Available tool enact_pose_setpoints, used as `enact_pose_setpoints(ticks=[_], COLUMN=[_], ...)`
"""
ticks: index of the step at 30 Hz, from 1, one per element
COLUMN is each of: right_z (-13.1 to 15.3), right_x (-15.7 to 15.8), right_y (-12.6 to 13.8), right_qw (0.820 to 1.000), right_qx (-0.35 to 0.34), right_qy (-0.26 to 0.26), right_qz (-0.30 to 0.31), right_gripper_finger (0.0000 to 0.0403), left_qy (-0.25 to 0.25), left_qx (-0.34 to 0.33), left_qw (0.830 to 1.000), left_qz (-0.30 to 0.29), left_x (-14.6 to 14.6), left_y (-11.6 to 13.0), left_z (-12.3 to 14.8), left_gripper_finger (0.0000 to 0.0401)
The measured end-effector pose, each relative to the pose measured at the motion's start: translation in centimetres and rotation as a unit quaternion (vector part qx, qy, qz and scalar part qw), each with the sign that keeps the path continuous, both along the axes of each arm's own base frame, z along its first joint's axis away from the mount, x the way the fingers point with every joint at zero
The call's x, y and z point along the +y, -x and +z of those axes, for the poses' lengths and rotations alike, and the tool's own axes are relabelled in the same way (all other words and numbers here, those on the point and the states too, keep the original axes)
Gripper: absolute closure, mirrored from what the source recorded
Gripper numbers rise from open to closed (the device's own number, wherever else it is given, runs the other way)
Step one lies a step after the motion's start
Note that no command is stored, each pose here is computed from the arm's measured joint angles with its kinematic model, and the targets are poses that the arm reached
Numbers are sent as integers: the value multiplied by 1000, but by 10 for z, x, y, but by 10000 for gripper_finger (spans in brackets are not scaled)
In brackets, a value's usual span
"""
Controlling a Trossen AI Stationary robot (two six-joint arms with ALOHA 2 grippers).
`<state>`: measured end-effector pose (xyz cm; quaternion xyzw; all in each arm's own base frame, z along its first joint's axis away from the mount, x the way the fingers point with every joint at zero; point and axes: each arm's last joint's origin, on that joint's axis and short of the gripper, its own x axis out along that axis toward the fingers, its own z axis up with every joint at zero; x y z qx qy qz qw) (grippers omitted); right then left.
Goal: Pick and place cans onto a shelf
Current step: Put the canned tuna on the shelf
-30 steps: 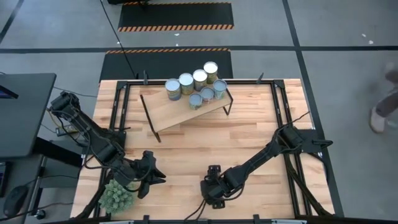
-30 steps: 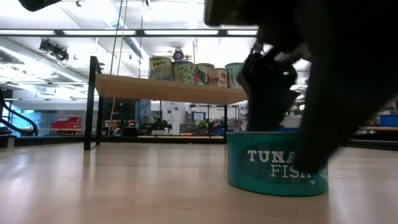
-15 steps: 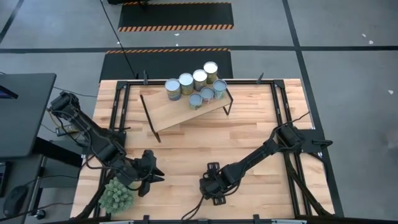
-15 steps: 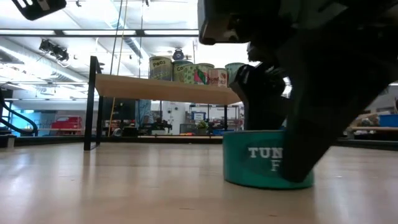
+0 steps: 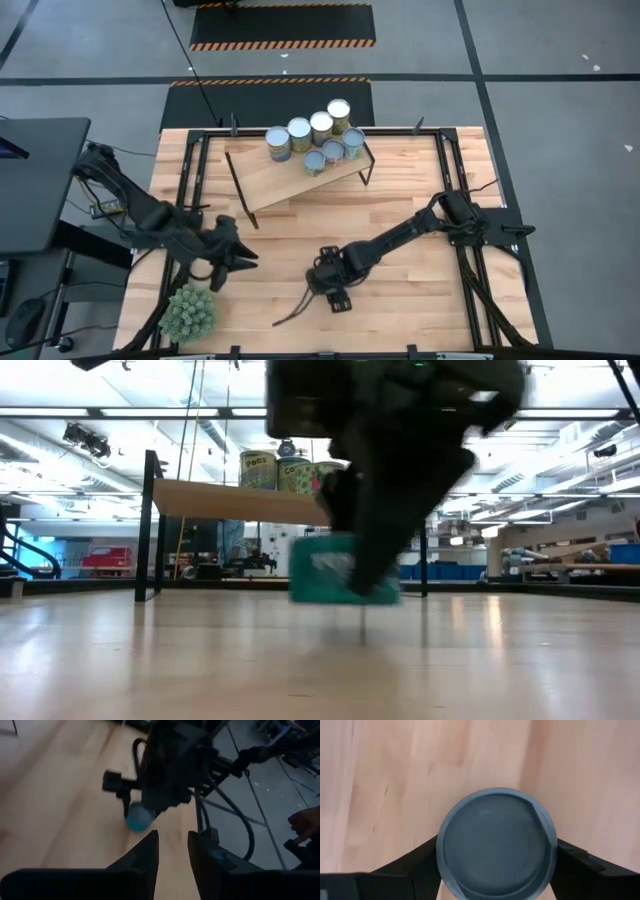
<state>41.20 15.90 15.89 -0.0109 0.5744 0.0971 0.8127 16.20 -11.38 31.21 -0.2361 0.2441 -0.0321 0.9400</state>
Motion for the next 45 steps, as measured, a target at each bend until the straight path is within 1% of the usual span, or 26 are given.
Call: enact_pose_setpoints(ticks=[4,10,15,21,26,33,40,45], right_z=[14,36,57,80,97,121,146,171], right_x=[-20,-50,-61,-69,-74,-79,-84,-86], right_y=[-16,-34,-45,-53,-55,-55,-55,-55], right_qw=[999,994,989,984,983,981,977,969], right_qx=[-24,-50,-82,-109,-120,-131,-155,-196], right_qy=[-8,-32,-42,-52,-45,-42,-45,-28], right_qz=[-25,-97,-115,-131,-132,-134,-140,-147], right_gripper_finger=[105,106,105,105,105,105,105,105], left_qy=[-31,-71,-102,-107,-113,-115,-111,-119], left_qx=[-33,-68,-90,-107,-98,-108,-131,-144], left_qw=[999,995,991,988,989,987,985,982], left_qz=[-10,-11,-10,-14,-22,-21,-2,13], left_x=[14,37,52,58,63,68,74,79], left_y=[10,29,43,52,60,67,76,81], left_z=[11,24,30,34,33,35,39,41], left_gripper_finger=[290,290,290,290,290,290,290,290])
